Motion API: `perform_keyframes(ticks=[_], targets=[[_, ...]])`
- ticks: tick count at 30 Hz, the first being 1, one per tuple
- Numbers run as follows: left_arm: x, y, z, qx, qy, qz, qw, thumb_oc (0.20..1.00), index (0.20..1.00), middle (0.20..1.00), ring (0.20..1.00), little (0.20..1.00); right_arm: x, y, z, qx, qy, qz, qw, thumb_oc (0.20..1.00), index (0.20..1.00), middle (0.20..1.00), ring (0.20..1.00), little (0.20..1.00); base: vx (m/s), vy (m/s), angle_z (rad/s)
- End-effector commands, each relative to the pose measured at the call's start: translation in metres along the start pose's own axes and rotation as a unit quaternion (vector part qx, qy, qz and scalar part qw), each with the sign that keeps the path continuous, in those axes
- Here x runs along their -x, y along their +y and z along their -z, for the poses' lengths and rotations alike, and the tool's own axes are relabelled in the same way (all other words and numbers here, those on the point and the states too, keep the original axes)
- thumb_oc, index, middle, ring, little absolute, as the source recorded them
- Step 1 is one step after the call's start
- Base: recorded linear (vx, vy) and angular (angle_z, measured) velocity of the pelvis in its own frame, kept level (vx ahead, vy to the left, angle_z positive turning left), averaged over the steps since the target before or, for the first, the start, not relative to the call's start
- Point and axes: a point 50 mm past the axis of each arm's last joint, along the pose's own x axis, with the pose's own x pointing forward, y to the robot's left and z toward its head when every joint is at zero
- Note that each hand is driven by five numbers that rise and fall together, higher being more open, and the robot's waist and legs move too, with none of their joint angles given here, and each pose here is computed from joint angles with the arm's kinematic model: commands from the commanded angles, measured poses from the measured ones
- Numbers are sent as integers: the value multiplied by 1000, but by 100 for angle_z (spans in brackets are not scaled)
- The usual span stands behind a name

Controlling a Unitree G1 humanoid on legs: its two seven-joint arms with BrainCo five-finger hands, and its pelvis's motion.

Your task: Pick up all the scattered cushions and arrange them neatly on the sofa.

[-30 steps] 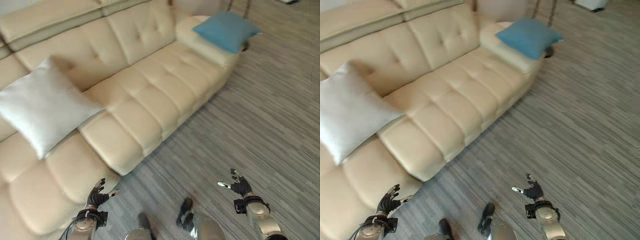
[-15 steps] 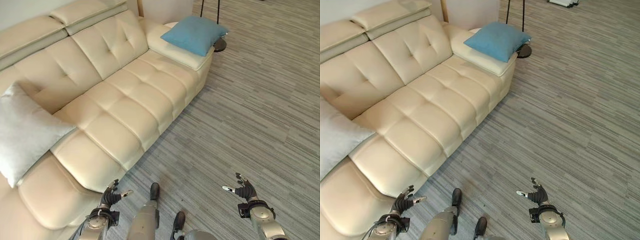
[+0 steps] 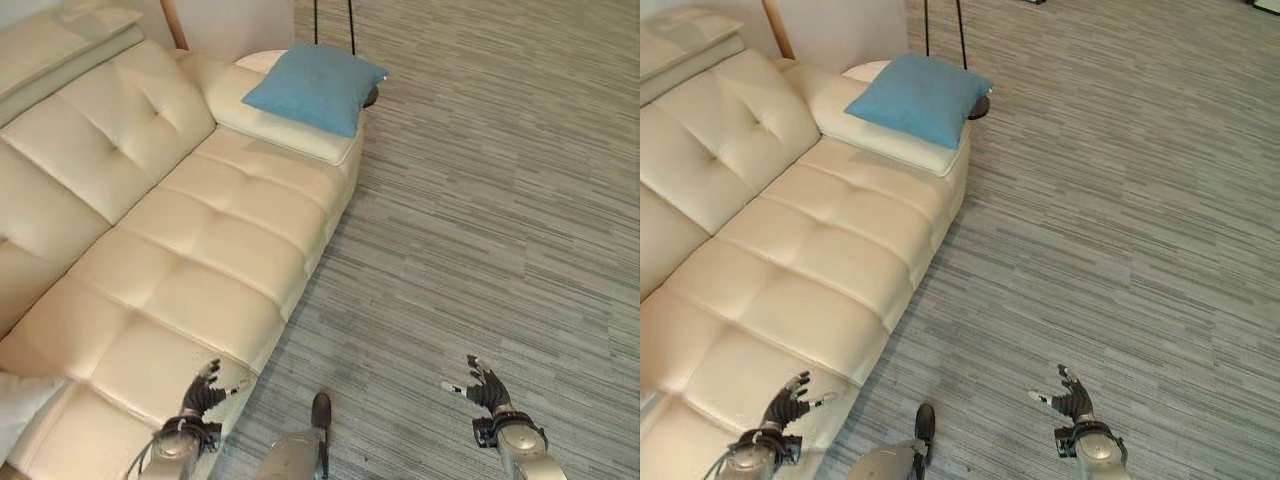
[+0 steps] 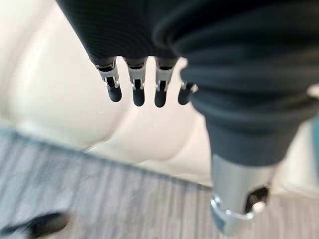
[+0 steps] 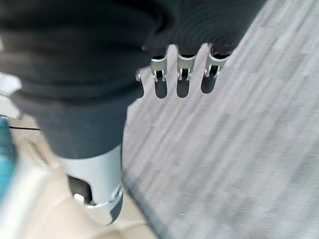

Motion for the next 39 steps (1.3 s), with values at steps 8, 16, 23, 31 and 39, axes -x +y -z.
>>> perform_keyframes(ticks=[8, 16, 23, 31, 39], targets=[[3, -1, -7, -11, -29, -10, 999, 1000, 1000, 1000, 1000, 1000, -10, -2, -23, -3, -39, -1, 999, 1000, 1000, 1000, 1000, 1000, 294, -47, -11], [1, -22, -12, 2, -37, 20, 999, 1000, 1000, 1000, 1000, 1000, -3, -16, -12, -1, -32, 17, 999, 1000, 1000, 1000, 1000, 1000, 413, -254, 66], [1, -21, -12, 3, -34, 29, 999, 1000, 1000, 1000, 1000, 1000, -1, -29, -11, 0, -28, 29, 999, 1000, 1000, 1000, 1000, 1000, 312, -189, 28], [8, -20, 5, -7, -6, 28, 1000, 1000, 1000, 1000, 1000, 1000, -1, -27, -9, -11, -24, 44, 999, 1000, 1000, 1000, 1000, 1000, 457, 36, -33], [11, 2, 12, -22, 8, 4, 1000, 1000, 1000, 1000, 1000, 1000, -1, -17, -15, -15, -39, 25, 999, 1000, 1000, 1000, 1000, 1000, 355, 192, -88]])
